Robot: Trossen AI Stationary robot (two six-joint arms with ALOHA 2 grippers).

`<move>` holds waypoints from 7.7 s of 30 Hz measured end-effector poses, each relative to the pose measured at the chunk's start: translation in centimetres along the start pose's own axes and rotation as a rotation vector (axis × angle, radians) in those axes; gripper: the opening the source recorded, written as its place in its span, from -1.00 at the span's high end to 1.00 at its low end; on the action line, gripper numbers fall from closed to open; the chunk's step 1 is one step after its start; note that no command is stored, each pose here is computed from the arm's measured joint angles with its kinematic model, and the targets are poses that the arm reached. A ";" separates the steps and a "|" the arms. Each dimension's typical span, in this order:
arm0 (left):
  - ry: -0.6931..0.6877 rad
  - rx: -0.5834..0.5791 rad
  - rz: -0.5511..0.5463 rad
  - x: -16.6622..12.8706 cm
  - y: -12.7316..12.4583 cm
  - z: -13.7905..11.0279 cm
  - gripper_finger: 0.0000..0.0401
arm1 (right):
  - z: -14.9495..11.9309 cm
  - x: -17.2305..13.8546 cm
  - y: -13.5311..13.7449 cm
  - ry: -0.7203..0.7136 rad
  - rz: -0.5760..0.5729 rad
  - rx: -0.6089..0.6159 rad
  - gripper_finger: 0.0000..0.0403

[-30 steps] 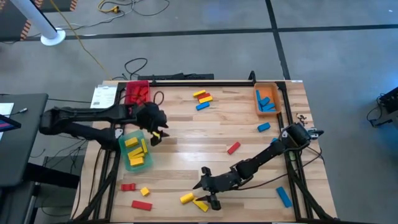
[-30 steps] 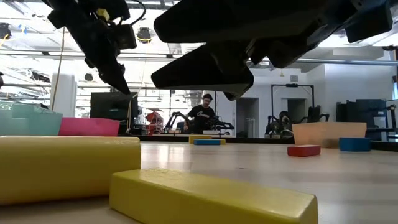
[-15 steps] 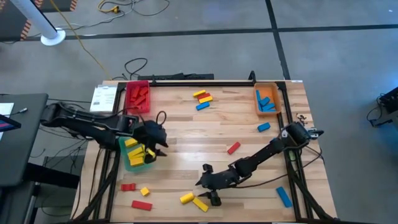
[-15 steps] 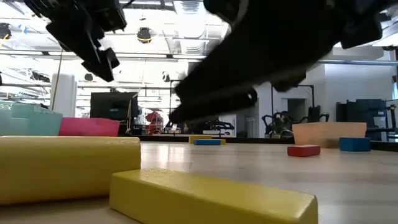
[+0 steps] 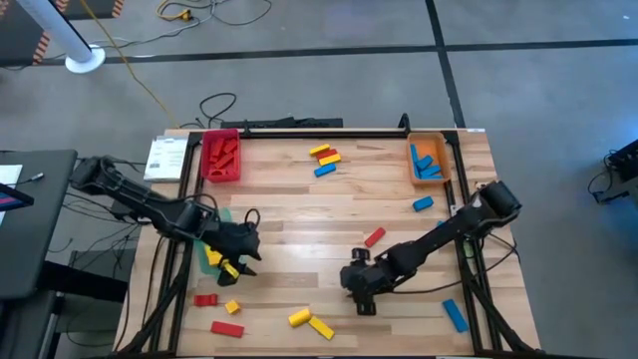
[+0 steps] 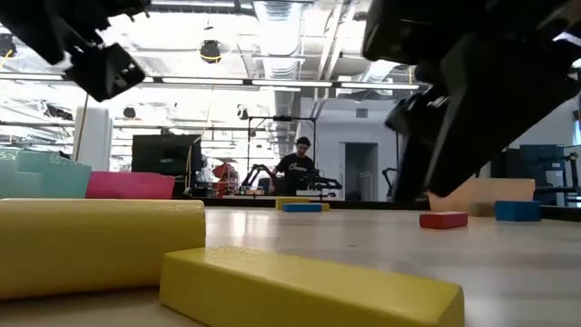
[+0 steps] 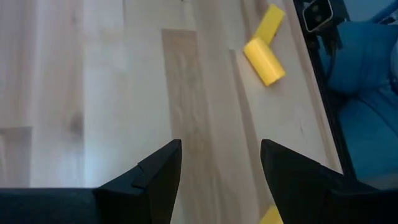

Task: Sort blocks
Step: Put the red block into the red bin, then put the blue block into the orange bin

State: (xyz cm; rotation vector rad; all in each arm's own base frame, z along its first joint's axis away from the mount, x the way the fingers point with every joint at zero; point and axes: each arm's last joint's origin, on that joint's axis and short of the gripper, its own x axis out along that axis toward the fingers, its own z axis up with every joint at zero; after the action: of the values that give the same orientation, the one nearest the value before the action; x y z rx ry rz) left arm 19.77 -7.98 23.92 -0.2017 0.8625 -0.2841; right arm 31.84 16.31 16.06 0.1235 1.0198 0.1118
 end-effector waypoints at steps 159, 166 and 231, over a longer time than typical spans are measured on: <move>-0.240 0.273 0.413 7.5 -0.5 1.9 -0.07 | -4.2 -6.5 -15.7 0.654 -0.534 0.220 -0.42; -0.240 0.274 0.415 7.5 -0.4 1.9 -0.07 | -5.9 -6.6 -18.1 0.746 -0.542 0.253 -0.42; -0.260 0.309 0.383 7.5 0.1 2.6 -0.07 | -12.8 -7.8 -23.1 1.016 -0.594 0.483 -0.39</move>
State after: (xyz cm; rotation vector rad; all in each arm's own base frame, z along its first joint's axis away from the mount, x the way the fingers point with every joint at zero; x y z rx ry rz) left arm 26.37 -10.14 20.15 0.2112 0.5746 -0.0276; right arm 17.69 -7.06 12.40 0.2040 2.0417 -0.6867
